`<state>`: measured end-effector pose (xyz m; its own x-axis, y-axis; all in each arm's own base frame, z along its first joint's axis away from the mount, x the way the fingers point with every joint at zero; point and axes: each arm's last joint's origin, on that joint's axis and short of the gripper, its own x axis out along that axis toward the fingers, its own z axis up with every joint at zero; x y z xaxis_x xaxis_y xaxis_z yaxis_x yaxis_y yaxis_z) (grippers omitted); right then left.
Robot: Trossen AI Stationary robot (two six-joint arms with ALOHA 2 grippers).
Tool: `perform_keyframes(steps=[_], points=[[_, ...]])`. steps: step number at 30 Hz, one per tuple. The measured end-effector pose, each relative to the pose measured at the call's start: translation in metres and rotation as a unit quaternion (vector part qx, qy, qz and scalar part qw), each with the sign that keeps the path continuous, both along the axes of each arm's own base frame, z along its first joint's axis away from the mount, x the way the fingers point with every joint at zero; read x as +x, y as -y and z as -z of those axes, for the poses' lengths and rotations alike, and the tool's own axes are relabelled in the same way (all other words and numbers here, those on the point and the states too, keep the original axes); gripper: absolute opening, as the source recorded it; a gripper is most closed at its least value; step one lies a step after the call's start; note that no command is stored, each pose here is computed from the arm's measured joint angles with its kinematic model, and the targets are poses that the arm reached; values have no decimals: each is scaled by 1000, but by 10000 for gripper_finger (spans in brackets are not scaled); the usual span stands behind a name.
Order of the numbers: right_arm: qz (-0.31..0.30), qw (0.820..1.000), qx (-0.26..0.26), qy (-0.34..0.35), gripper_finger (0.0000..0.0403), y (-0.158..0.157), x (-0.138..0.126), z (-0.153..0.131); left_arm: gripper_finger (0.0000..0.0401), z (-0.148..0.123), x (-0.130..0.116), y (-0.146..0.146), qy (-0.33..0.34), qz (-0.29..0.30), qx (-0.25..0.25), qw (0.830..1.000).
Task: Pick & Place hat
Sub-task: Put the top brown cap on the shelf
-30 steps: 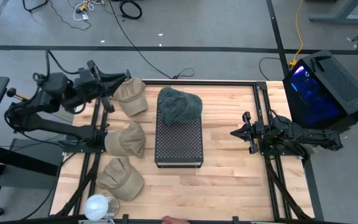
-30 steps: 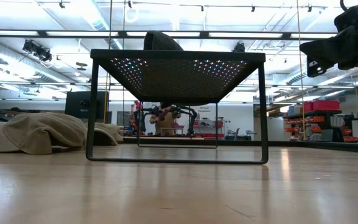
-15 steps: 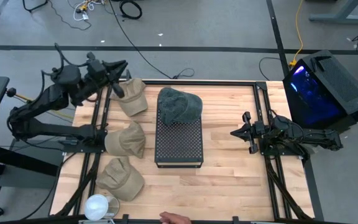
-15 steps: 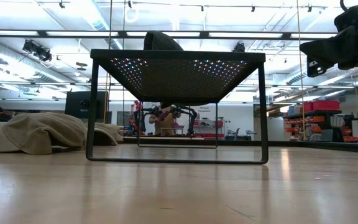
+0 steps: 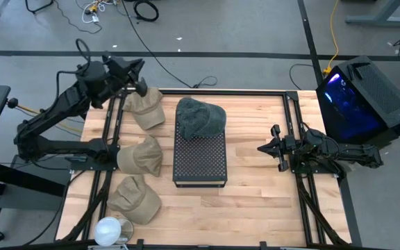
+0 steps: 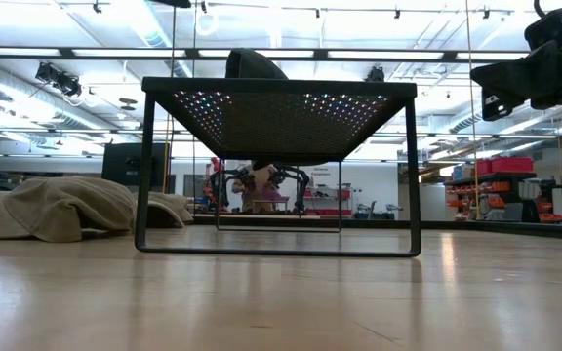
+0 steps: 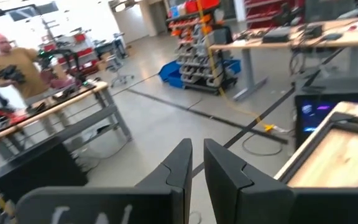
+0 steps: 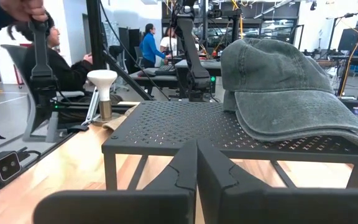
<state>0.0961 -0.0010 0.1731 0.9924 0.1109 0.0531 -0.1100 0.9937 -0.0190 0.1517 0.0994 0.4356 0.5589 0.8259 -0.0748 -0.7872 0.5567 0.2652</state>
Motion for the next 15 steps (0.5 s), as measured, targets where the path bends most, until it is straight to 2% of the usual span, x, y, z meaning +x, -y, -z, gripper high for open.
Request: perform_keyframes(steps=[15], points=[[0,1000,0,0,7,0,0,0,48,15,2,-33,-44,-68,-28,996]])
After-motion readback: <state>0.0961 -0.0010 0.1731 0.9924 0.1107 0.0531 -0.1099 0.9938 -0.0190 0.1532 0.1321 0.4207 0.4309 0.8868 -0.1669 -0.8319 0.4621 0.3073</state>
